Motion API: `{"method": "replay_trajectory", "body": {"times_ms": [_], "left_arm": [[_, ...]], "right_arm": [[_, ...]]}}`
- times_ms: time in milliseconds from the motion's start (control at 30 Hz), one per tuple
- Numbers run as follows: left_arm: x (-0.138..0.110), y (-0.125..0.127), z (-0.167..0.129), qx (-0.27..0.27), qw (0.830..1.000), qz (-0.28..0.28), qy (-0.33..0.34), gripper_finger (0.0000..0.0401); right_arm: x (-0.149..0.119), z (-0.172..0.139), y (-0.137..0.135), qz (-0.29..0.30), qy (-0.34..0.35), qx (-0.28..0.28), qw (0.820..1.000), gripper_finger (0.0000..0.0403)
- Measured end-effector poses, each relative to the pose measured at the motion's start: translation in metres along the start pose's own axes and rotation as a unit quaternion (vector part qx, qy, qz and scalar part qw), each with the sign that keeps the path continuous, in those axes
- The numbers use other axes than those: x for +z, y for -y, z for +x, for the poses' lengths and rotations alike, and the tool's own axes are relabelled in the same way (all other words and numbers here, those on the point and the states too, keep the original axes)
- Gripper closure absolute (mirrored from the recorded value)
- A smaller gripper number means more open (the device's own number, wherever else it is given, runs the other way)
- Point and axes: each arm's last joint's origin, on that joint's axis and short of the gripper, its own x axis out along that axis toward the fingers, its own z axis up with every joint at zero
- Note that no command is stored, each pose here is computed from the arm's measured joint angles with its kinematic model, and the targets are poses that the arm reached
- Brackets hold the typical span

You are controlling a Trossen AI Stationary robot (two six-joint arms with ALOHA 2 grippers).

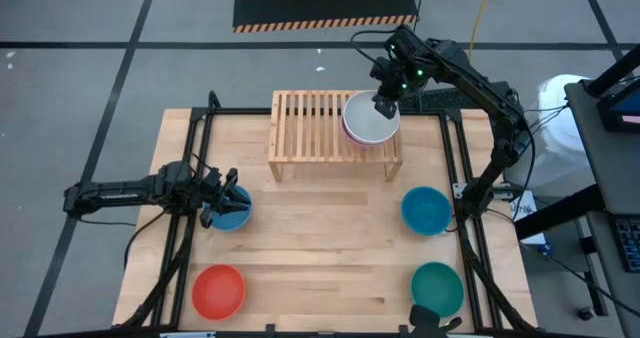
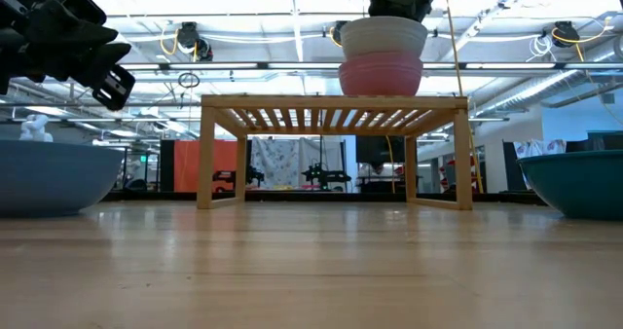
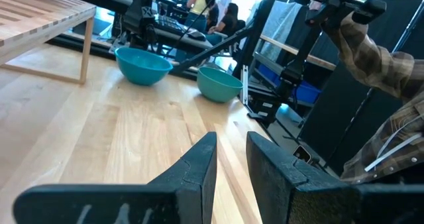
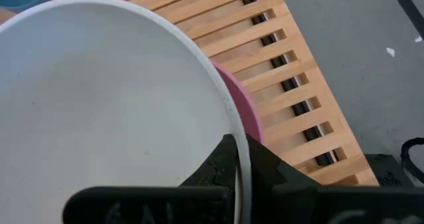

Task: Place and stack bowls onto a shelf
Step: Stack the white bowl on top of the pink bowl on the shelf

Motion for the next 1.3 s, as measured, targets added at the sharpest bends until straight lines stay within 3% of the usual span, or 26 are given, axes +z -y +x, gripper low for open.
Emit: {"method": "replay_trajectory", "body": {"times_ms": [267, 633, 1300], "left_arm": [[0.000, 0.000, 0.000, 0.000, 1.000, 0.000, 0.000, 0.0313], [0.000, 0.000, 0.000, 0.000, 1.000, 0.000, 0.000, 0.0313], [0.000, 0.000, 0.000, 0.000, 1.000, 0.000, 0.000, 0.0313]], "right_arm": [[-0.008, 0.016, 0.003, 0.000, -0.023, 0.007, 1.000, 0.0403], [-0.007, 0.030, 0.007, -0.012, -0.003, 0.001, 1.000, 0.0400], [-0.005, 0.030, 0.007, 0.010, 0.005, -0.003, 1.000, 0.0327]]}}
